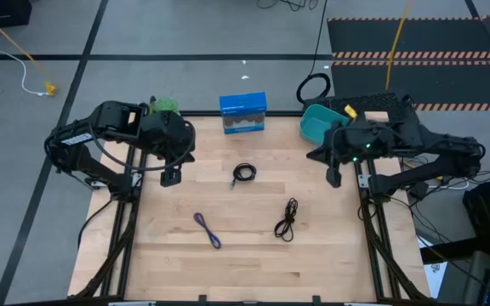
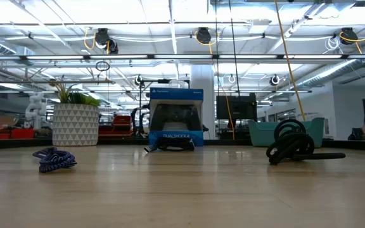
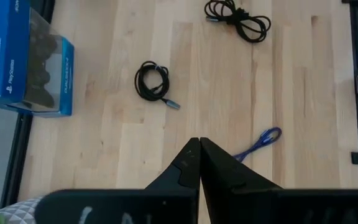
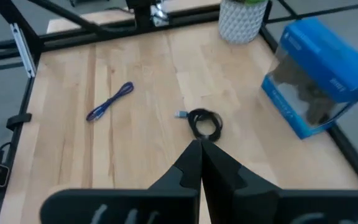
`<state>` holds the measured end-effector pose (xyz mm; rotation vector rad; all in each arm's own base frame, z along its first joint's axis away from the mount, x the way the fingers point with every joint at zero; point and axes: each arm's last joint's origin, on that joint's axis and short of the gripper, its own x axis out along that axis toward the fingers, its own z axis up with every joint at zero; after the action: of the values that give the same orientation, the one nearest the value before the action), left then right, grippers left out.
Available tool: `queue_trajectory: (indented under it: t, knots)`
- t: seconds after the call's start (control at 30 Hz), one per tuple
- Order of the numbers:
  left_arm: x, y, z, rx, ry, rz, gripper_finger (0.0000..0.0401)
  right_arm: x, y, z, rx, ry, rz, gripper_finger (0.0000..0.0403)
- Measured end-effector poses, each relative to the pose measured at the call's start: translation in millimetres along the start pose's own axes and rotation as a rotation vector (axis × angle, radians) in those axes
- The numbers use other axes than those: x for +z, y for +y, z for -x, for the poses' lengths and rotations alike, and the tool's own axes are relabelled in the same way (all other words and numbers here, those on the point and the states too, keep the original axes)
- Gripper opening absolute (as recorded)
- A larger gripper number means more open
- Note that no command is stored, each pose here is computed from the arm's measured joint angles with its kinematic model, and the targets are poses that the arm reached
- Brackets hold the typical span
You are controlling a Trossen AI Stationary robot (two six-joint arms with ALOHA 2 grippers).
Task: Pick and place USB-C Cables
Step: Put the violet charger cable into the green bin
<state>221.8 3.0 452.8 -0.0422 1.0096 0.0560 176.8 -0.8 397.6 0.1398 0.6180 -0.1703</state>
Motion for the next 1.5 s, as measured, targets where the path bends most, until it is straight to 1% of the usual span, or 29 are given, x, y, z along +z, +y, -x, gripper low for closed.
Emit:
queue_trajectory:
  t: [0.17,0.3,0.53,0.67,0.73,0.8,0.93,1.0,1.07,1.2,1.23,1.3,1.4,1.5]
  knots:
    - [2,0,0,0.005,-0.017,0.004,0.0008,-16,5,-26,0.020,0.002,0.010,0.0000]
    - [4,0,0,0.004,-0.042,0.005,0.0008,-26,6,-37,0.023,0.014,0.015,0.0000]
    - [12,0,-1,0.002,-0.109,-0.012,0.0008,-26,5,-32,0.026,-0.001,0.013,0.0000]
    - [22,-1,-15,0.006,-0.108,-0.044,0.0008,-28,3,-24,0.027,-0.006,0.012,0.0000]
    - [28,-2,-27,0.006,-0.082,-0.041,0.0008,-30,2,-20,0.027,-0.008,0.012,0.0000]
    - [31,-3,-41,0.006,-0.028,-0.037,0.0008,-31,2,-16,0.027,-0.005,0.012,0.0000]
    - [33,-13,-74,-0.001,0.157,-0.056,0.0008,-35,0,-12,0.022,0.018,0.000,0.0000]
    - [30,-23,-90,-0.006,0.277,-0.075,0.0008,-37,0,-11,0.018,0.035,-0.010,0.0000]
    - [28,-36,-104,-0.012,0.353,-0.098,0.0008,-39,-1,-11,0.014,0.054,-0.007,0.0000]
    - [21,-69,-131,-0.050,0.391,-0.187,0.0008,-40,-1,-11,0.012,0.063,-0.004,0.0000]
    - [18,-76,-137,-0.059,0.397,-0.208,0.0008,-40,-1,-11,0.013,0.061,-0.005,0.0000]
    - [6,-87,-150,-0.063,0.455,-0.244,0.0008,-40,-1,-11,0.013,0.062,-0.005,0.0000]
    - [-9,-98,-170,-0.059,0.487,-0.250,0.0013,-40,-1,-11,0.013,0.060,-0.005,0.0000]
    - [-22,-106,-188,-0.057,0.493,-0.246,0.0031,-38,-1,-11,0.015,0.049,-0.006,0.0000]
